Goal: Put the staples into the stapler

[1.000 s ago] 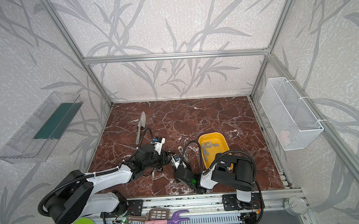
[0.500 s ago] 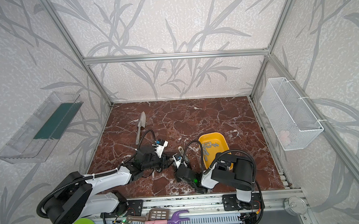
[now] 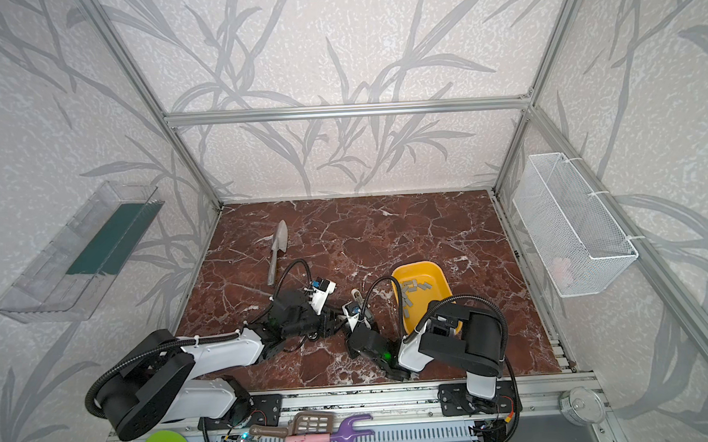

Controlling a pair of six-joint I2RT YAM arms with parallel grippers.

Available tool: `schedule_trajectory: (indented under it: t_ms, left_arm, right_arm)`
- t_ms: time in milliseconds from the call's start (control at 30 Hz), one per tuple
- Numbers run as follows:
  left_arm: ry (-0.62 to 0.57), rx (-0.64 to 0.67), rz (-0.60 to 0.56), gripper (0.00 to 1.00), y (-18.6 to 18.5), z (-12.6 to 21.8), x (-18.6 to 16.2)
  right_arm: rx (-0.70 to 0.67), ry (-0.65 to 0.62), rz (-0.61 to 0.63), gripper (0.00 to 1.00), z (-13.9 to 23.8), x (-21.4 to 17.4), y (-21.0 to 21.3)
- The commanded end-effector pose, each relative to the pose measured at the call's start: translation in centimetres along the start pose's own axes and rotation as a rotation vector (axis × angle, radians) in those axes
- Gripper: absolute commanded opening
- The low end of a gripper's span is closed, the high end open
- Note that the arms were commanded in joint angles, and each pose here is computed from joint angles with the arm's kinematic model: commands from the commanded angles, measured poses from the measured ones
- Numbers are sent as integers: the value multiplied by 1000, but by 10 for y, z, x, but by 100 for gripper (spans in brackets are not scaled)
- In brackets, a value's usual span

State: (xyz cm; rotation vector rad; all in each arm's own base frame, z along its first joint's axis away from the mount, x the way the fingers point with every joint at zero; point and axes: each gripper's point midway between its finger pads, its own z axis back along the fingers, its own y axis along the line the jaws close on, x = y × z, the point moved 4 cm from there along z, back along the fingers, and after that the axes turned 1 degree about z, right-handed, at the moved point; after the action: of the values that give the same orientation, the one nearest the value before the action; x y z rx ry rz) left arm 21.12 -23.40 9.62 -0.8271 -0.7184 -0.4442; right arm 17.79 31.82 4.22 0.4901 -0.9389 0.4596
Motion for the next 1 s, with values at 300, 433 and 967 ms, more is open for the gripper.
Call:
schedule_trajectory:
  t_ms: [300, 433, 967]
  left_arm:
    - [4, 150, -5, 41, 20, 3, -4]
    - [18, 175, -7, 40, 24, 1, -7]
    - [41, 168, -14, 33, 26, -1, -13]
  right_arm:
    - [10, 2, 56, 48, 40, 21, -5]
    - [21, -27, 54, 39, 52, 34, -4]
    - [14, 31, 100, 16, 36, 51, 12]
